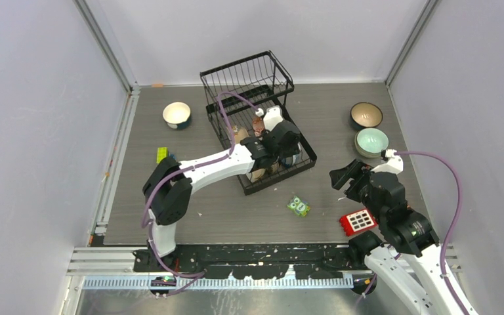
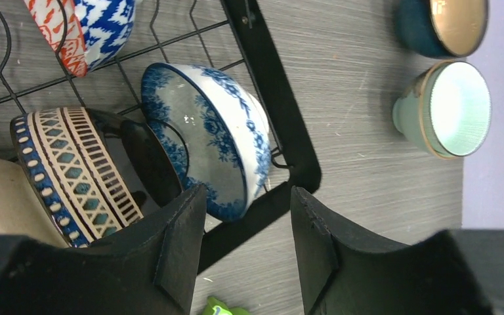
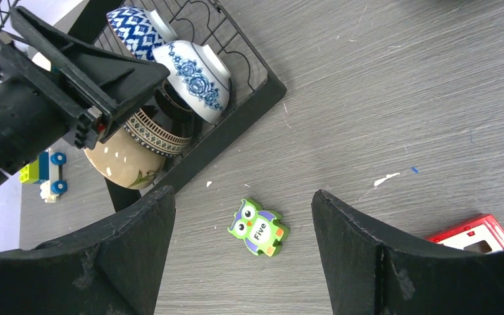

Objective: Unload the bowls from the dish rack
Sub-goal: Pick up the bowl from the dish rack.

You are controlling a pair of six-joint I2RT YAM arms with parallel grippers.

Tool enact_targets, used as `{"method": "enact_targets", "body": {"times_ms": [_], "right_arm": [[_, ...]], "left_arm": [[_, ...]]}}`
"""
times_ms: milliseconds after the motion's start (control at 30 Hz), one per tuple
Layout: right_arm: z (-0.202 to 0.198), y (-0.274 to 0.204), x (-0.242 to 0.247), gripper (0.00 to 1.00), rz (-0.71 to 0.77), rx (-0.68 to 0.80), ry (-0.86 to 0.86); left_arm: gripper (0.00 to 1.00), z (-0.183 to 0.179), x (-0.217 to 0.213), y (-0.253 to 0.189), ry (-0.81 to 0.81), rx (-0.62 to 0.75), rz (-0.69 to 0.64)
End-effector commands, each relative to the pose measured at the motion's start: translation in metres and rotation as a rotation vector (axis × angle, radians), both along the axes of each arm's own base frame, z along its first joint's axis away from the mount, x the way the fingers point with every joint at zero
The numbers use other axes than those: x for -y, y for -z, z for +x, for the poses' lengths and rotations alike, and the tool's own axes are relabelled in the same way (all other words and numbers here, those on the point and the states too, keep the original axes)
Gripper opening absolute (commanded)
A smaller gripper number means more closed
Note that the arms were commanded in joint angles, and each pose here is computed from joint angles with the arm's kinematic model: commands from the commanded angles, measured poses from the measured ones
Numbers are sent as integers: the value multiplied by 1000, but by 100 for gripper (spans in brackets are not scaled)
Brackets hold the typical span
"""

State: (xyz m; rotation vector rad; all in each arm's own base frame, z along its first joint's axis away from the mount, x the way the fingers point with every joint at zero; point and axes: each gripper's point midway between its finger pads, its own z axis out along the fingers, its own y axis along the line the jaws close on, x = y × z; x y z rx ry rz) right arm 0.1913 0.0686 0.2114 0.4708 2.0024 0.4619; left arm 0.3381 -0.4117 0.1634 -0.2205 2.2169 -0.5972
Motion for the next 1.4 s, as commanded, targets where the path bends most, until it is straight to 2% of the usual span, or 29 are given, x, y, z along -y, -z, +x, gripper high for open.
{"method": "enact_targets", "body": {"times_ms": [0,367,700,1367], "right_arm": [[1,-5,-1,80,9,24,-1],[1,-3,-3,80,10,21,-14],[2,-3,-2,80,-3,21,-13],[2,-2,-3,80,-11,15,-17]], "left_arm": [[51,11,6,-5,-12,-4,-49],[45,23,14,6,17,-13,-134],[40,26,15,25,7,-51,-134],[8,29,18,30,41,-26,-259]]}}
